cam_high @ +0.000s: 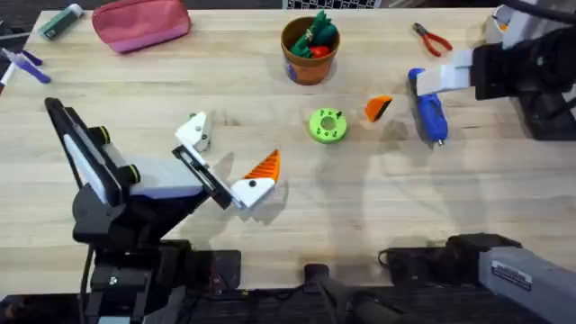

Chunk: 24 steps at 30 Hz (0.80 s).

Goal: Pick up the gripper from the table and insert it into the empty holder that is missing its gripper. Then pick up a screw, insert it into the mounting hole, and use the screwdriver to tighten it. Finally, clean up the table by picking up the vegetable and placing it into the bucket.

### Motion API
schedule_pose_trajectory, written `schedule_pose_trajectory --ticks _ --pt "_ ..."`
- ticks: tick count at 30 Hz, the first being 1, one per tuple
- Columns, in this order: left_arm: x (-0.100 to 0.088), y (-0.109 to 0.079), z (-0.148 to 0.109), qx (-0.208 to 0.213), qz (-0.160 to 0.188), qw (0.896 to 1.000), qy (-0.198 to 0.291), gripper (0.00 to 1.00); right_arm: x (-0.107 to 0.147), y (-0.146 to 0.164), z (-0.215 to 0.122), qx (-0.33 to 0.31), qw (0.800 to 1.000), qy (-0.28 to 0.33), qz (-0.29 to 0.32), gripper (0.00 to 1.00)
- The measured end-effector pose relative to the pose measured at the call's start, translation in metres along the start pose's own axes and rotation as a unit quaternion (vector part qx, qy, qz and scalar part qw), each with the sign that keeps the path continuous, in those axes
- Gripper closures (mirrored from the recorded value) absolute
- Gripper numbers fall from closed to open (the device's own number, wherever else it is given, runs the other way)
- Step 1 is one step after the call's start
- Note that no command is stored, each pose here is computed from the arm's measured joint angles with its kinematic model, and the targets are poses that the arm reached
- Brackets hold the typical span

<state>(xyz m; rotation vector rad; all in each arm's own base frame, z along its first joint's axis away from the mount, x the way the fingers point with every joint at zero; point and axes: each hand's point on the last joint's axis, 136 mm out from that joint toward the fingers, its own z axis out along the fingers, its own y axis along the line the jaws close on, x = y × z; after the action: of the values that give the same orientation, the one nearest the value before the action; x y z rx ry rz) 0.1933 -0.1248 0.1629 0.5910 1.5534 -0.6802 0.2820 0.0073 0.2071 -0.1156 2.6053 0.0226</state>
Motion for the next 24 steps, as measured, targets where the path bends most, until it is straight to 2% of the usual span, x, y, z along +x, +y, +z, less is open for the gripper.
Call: schedule_pose_trajectory --ticks 10,24 --pt "0.003 -0.02 -0.001 0.058 0.003 0.998 0.006 0.015 0.0 0.0 0.0 0.0 1.0 0.0 0.0 0.007" --pt "0.004 -0.028 -0.002 0.082 0.003 0.997 0.008 0.016 0.0 0.0 0.0 0.0 1.0 0.0 0.0 0.008"
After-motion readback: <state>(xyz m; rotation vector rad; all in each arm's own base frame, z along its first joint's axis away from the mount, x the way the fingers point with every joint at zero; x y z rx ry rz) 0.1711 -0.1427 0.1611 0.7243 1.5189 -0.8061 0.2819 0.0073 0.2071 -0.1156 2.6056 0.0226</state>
